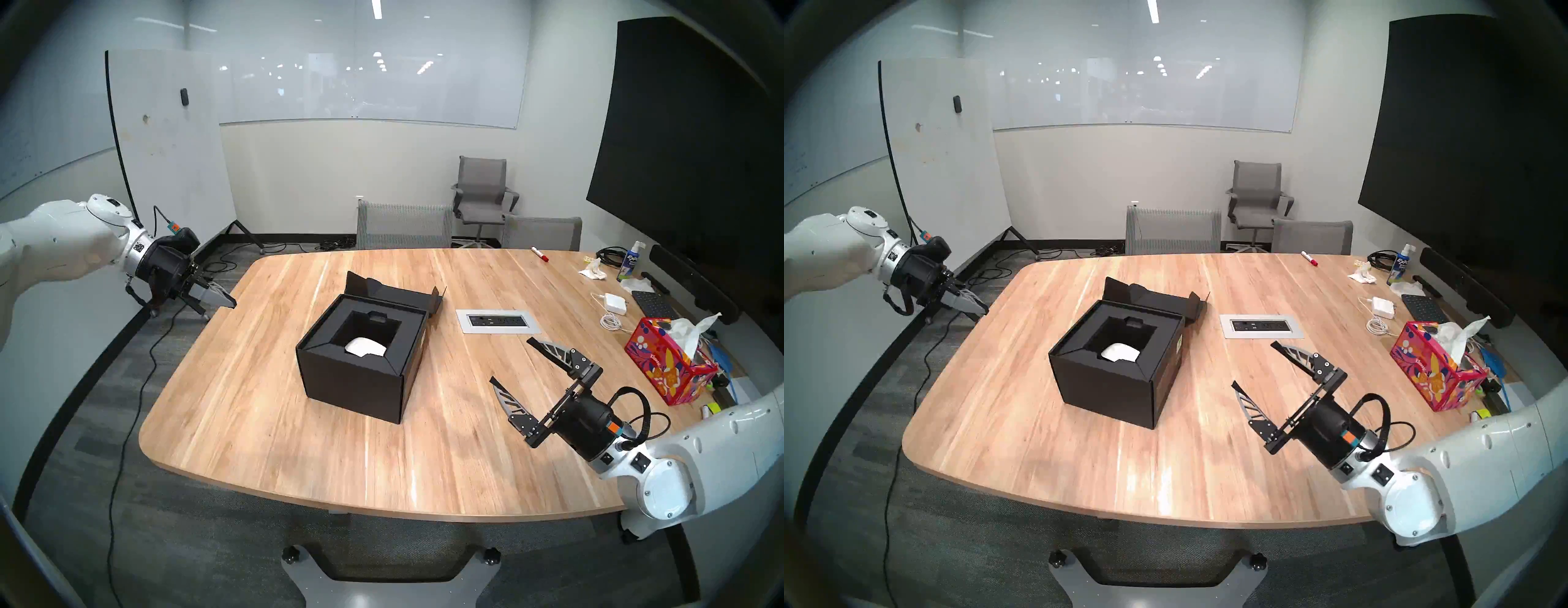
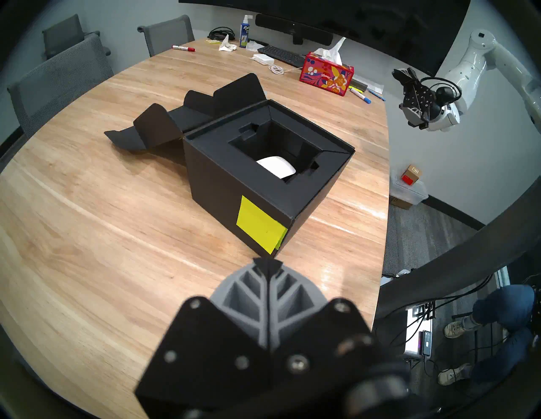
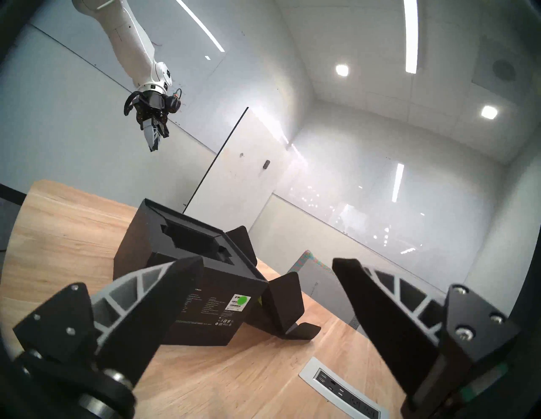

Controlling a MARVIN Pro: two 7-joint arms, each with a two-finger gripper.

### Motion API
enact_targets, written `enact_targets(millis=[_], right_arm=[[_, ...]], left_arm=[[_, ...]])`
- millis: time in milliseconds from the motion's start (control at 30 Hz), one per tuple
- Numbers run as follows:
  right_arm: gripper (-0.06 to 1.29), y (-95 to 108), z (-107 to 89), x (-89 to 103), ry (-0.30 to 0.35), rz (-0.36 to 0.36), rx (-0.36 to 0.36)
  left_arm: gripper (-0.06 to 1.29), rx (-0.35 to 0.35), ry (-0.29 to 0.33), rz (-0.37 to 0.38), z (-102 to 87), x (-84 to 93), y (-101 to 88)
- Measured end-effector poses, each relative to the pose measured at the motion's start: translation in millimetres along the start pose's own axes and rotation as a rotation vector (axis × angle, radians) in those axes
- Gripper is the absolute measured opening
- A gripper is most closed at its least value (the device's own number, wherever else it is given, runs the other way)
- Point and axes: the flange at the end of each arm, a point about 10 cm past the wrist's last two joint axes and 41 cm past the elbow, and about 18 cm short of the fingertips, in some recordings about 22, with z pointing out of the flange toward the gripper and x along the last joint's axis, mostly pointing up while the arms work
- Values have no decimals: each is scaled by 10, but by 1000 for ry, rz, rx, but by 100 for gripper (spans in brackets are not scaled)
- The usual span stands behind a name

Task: Open the box and place the mouse inside

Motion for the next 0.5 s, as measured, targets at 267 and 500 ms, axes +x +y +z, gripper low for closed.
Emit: enact_targets(millis=[267,500], right_arm=[[120,57,-48,-135,-67,91,-31],[119,133,-30,-228,-108,143,-62]], left_arm=[[-2,0,0,0,0,0,0],[-2,0,0,0,0,0,0]])
